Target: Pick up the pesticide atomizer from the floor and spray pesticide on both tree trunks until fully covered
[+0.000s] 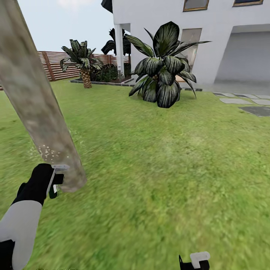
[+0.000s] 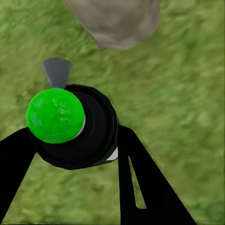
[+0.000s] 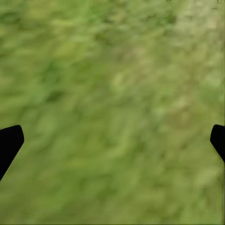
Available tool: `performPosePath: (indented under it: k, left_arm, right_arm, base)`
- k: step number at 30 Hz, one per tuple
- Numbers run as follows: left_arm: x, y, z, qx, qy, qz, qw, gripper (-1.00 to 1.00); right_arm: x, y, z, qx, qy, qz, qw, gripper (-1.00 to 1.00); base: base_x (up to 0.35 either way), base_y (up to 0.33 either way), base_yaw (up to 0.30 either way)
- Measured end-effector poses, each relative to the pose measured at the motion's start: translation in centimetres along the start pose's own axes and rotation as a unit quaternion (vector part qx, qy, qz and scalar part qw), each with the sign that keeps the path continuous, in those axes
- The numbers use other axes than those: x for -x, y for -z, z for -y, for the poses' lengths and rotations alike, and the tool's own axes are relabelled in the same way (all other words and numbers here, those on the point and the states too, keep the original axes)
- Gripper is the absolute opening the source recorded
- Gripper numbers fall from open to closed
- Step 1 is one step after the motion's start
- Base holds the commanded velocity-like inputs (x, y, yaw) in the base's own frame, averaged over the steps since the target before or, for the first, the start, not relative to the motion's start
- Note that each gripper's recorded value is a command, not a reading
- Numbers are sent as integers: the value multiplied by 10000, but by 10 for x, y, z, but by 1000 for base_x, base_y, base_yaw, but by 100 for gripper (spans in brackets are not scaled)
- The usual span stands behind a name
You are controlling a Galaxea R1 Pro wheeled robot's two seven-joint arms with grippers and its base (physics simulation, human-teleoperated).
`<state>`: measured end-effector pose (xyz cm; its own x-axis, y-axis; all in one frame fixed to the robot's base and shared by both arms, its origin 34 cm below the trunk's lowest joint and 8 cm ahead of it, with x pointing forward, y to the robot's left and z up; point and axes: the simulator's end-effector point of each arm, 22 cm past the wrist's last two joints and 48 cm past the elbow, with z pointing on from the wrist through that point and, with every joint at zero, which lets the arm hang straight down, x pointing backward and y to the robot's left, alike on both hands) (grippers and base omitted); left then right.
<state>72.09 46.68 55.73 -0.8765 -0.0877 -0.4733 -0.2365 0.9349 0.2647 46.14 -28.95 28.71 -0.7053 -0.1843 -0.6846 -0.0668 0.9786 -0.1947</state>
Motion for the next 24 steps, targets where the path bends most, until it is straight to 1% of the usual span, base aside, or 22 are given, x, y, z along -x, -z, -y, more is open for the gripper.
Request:
performPosePath:
  k: [7, 11, 14, 16, 17, 22, 24]
  left_arm:
    - [0, 0, 0, 19, 21, -1, 10000, -100]
    - [0, 0, 0, 8, 33, -1, 10000, -100]
    - [-4, -2, -4, 24, 57, -55, 10000, -100]
    - [-8, -4, -7, -24, 240, -96, 9997, -100]
    - [-9, -5, -7, -41, 267, -105, 9996, -100]
    - [-11, -6, -13, 8, 289, -132, 9995, -100]
    - [-21, -10, -13, 21, 263, -201, 9995, -100]
  right_arm:
    - [0, 0, 0, 0, 0, -1, 10000, 100]
    - [0, 0, 0, -1, 0, 2, 10000, 100]
    - [0, 0, 0, -1, 1, 0, 10000, 100]
    - [0, 0, 0, 0, 0, 3, 10000, 100]
    - [0, 0, 0, -1, 0, 1, 10000, 100]
    - [0, 0, 0, 1, 0, 1, 10000, 100]
    - [0, 0, 0, 1, 0, 2, 10000, 100]
  base:
    - [53, -275, 273]
    - [90, -265, 63]
    - [201, -218, 4]
    - [233, -190, 27]
    - [235, -188, 165]
    - [236, -187, 266]
    - [236, -187, 277]
